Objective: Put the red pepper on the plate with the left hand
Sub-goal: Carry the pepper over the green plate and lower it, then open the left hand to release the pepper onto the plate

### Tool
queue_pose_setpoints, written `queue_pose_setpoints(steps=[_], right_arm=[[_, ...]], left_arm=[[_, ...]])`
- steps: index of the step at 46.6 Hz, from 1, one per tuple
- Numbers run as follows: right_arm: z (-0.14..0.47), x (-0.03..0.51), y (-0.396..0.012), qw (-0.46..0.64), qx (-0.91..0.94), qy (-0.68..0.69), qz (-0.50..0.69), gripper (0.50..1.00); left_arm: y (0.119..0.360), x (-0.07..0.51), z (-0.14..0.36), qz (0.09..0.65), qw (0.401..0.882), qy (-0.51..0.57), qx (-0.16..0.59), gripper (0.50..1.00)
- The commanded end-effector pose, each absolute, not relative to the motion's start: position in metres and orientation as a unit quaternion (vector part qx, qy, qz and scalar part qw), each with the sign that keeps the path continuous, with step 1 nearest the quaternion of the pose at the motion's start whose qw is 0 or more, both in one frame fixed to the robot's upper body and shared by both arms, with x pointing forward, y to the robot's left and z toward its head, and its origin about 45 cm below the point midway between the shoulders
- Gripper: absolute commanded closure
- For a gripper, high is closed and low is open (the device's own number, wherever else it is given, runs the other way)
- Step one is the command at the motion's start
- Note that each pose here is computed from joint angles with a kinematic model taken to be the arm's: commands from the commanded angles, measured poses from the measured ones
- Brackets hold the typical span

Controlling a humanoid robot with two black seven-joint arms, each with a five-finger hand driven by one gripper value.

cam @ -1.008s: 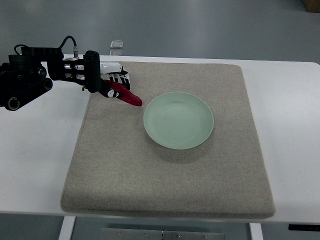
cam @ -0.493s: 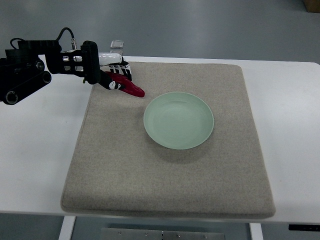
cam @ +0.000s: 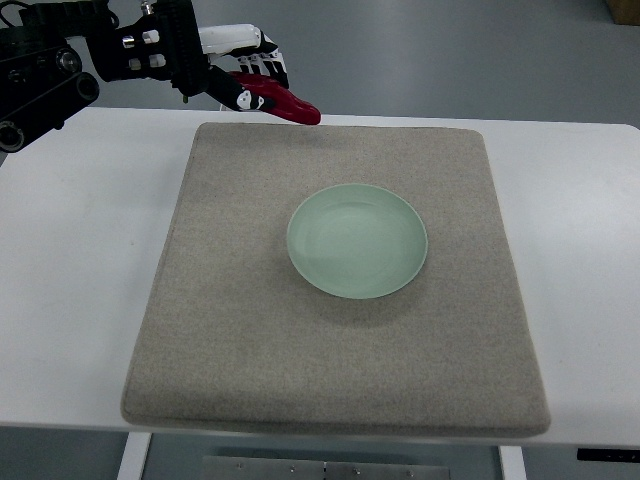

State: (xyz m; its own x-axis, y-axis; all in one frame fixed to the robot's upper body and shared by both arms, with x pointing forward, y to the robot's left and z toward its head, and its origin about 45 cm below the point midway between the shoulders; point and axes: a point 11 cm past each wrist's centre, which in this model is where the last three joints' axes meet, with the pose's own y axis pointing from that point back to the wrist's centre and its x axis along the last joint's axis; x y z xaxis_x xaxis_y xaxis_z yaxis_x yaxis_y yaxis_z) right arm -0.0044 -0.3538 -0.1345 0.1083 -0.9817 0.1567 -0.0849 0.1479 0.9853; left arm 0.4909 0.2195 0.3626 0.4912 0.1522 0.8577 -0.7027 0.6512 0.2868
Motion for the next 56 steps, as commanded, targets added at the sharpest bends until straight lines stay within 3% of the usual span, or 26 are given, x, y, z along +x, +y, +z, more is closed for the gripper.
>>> queue_pose_setpoints(steps=[1, 15, 39, 43, 46, 50, 52, 56], right_arm=[[-0.134, -0.004, -0.354, 0.546, 0.507, -0.526, -0.411, 0.572], [-0.135, -0.004, -0.354, 0.545, 0.507, -0.526, -0.411, 0.572], [-0.134, -0.004, -0.354, 0.545, 0.507, -0.526, -0.411, 0.572], [-0.134, -0.004, -0.354, 0.545, 0.507, -0.526, -0.411, 0.572], [-0.134, -0.004, -0.354, 0.545, 0.507, -0.526, -0.411, 0.572], [-0.134, -0.004, -0.354, 0.546, 0.507, -0.526, -0.411, 0.572], [-0.135, -0.004, -0.354, 0.545, 0.507, -0.526, -0.411, 0.572], [-0.134, -0.004, -0.354, 0.546, 0.507, -0.526, -0.411, 0.572]], left_arm=[[0.204, 0.482, 0.359, 0.244, 0.812, -0.431, 0.31, 1.0], [0.153, 0.442, 0.305, 0.162, 0.855, -0.403, 0.283, 1.0], [0.138, 0.432, 0.242, 0.16, 0.876, -0.349, 0.291, 0.986], [0.135, 0.431, 0.239, 0.16, 0.879, -0.344, 0.289, 0.9], [0.135, 0.431, 0.239, 0.162, 0.88, -0.341, 0.287, 0.749], [0.135, 0.431, 0.238, 0.162, 0.881, -0.339, 0.287, 0.643], [0.135, 0.431, 0.238, 0.163, 0.881, -0.338, 0.287, 0.543], [0.136, 0.428, 0.232, 0.162, 0.884, -0.331, 0.288, 0.51]])
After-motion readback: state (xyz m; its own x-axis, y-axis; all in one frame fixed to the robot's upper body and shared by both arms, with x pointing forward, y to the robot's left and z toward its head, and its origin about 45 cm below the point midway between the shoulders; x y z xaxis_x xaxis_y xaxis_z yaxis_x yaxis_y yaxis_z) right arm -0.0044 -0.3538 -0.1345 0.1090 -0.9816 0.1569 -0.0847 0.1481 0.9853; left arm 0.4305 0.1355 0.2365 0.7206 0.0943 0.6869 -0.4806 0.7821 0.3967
